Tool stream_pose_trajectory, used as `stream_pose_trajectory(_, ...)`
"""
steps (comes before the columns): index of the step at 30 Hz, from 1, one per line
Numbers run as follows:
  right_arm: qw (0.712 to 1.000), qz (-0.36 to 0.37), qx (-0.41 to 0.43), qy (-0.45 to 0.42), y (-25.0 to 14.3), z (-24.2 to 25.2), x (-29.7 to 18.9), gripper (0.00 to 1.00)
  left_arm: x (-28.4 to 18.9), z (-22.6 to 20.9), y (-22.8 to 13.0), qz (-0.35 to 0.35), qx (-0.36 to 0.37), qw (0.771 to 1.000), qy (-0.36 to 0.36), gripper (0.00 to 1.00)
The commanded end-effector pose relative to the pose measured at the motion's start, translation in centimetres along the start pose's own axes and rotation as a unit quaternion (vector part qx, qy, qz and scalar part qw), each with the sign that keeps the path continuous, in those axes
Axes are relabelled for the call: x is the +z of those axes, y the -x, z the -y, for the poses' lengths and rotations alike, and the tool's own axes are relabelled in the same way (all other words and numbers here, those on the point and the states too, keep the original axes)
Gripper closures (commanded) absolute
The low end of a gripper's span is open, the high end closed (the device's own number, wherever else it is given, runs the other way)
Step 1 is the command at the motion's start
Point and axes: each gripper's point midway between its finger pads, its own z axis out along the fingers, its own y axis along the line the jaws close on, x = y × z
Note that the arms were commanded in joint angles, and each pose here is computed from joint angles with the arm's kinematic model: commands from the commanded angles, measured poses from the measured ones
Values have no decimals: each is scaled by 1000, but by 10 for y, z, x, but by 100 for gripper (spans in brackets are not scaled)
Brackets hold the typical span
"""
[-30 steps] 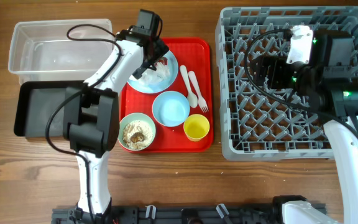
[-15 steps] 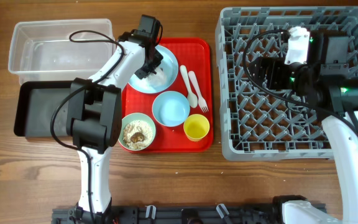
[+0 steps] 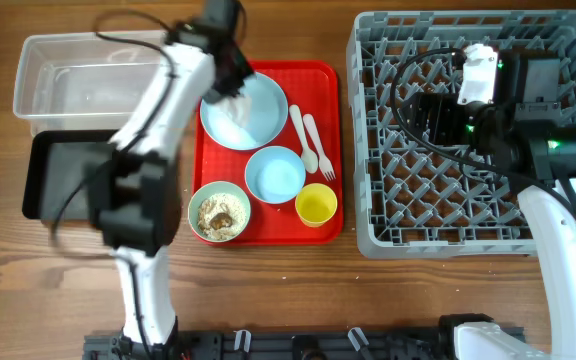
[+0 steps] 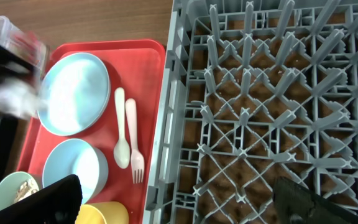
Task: Sort waste into correct bins and load items into the dishwasher rack
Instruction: 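Carry the wrapper and tissue left and drop them into the clear bin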
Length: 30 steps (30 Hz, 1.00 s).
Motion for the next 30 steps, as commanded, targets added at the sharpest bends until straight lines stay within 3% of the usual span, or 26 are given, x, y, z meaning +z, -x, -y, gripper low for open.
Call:
stream_pose_trajectory(1,1000,5,-3,4,7,-1,-2,0,-99,-25,61,100,-23,994,-36,96)
stream_pose_trajectory(5,1000,7,-3,4,7,-1,-2,0,-110,-90,98,135,-85,987,20,96)
stream_pose_trajectory(6,1000,7,-3,4,7,-1,-2,0,-101,-117,112,140,-110,983,44,96)
stream_pose_trajectory(11,1000,6,-3,4,7,-1,-2,0,-55,-167,142,136,-156,976,74,90)
stream_pose_trajectory(16,1000,5,-3,4,6,-1,-2,0,-10,-197,146,111,-175,973,100,54)
stream_pose_trajectory(17,1000,5,-3,4,6,-1,-2,0,-6,-201,146,108,-177,973,103,37)
stream_pose_trajectory(19,1000,4,-3,4,6,-1,-2,0,-4,-202,147,108,-174,973,104,14)
stream_pose_trajectory(21,1000,5,-3,4,7,-1,-2,0,-9,-197,153,116,-149,978,94,2)
stream_pose_trajectory(26,1000,5,-4,4,7,-1,-2,0,-70,-160,164,141,-65,988,25,0)
stream_pose_trajectory(30,1000,6,-4,4,7,-1,-2,0,-140,-123,141,142,-7,989,-48,0)
